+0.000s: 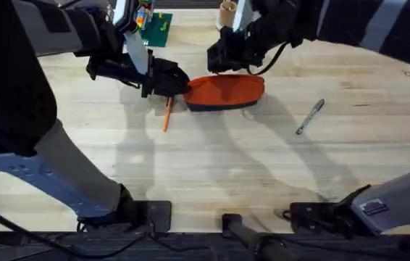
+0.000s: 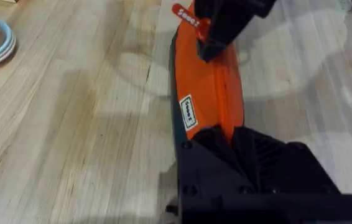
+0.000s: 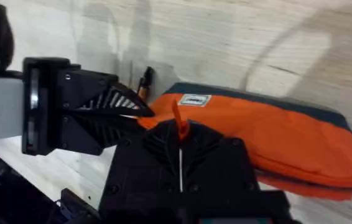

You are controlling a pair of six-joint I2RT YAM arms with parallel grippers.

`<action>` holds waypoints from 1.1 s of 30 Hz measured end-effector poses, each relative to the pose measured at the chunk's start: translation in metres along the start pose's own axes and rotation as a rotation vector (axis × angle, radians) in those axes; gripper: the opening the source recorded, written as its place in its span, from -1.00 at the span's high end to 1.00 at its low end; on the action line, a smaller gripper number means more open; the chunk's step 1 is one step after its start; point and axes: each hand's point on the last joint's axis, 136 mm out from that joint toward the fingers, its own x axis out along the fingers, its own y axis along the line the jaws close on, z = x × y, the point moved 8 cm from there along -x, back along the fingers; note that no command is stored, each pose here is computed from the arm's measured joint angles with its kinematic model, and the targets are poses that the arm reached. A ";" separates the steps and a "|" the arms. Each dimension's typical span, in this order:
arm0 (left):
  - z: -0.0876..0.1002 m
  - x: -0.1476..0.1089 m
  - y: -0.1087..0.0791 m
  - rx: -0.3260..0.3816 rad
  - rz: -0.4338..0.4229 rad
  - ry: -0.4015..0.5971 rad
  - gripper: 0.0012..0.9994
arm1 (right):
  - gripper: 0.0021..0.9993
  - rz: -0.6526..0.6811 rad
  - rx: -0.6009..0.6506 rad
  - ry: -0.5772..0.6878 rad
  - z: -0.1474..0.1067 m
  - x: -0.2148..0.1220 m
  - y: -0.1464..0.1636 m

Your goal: Unzip the bag, pick up the pens from the table one at a time and place them inside, then zip the bag closed.

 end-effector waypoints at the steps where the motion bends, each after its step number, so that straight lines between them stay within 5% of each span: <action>1: 0.000 0.000 0.000 -0.001 0.000 0.000 0.92 | 0.94 0.004 -0.006 -0.002 0.000 0.001 0.002; 33: 0.000 0.000 0.000 -0.002 -0.001 0.000 0.92 | 0.94 0.080 -0.100 -0.034 -0.003 0.038 0.032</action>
